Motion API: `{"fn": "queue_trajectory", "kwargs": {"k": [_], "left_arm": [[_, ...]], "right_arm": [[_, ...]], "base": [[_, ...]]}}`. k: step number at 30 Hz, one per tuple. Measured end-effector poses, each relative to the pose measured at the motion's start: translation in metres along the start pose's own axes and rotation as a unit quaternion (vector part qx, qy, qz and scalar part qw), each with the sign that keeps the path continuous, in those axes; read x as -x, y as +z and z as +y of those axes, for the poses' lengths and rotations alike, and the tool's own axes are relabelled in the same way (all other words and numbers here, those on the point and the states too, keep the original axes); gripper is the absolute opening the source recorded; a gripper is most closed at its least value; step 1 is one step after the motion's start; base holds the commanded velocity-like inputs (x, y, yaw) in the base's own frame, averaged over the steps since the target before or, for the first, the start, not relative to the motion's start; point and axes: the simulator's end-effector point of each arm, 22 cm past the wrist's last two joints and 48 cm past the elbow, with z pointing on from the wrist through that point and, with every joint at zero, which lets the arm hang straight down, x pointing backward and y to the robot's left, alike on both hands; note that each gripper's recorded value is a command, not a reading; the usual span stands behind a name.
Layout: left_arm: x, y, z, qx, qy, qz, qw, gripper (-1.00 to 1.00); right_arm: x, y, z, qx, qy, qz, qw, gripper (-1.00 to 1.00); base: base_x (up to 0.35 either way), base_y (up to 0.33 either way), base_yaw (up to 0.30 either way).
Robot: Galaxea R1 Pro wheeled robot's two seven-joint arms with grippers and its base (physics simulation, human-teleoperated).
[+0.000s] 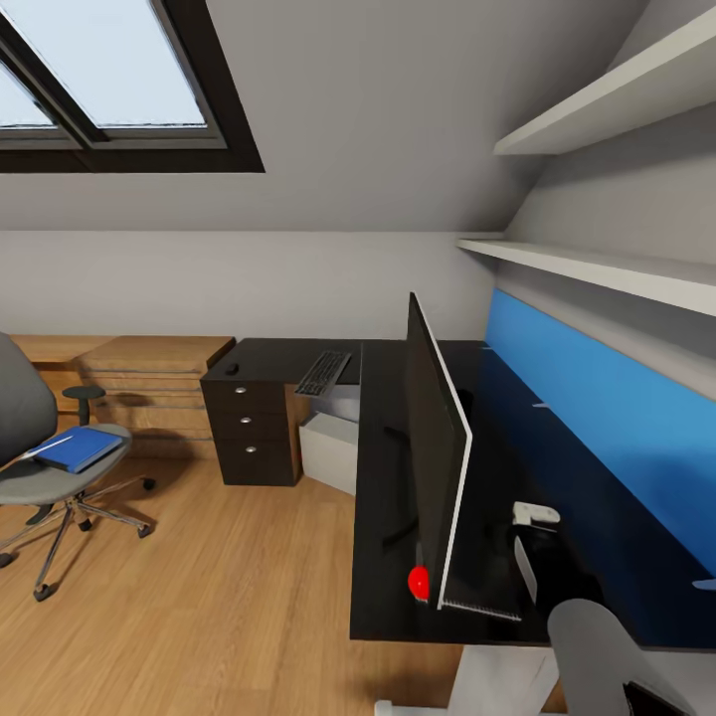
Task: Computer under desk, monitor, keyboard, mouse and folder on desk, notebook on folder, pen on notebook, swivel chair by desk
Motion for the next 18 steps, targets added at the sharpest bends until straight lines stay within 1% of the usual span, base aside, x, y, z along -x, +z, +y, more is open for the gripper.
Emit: {"fn": "queue_trajectory", "kwargs": {"k": [18], "left_arm": [[0.0,0.0,0.0,0.0,0.0,0.0,1.0,1.0]], "right_arm": [[-0.0054,0.0026,0.0047,0.008,-0.003,0.01,0.9999,1.0]], "base": [[0.004,0.0,0.0]]}}
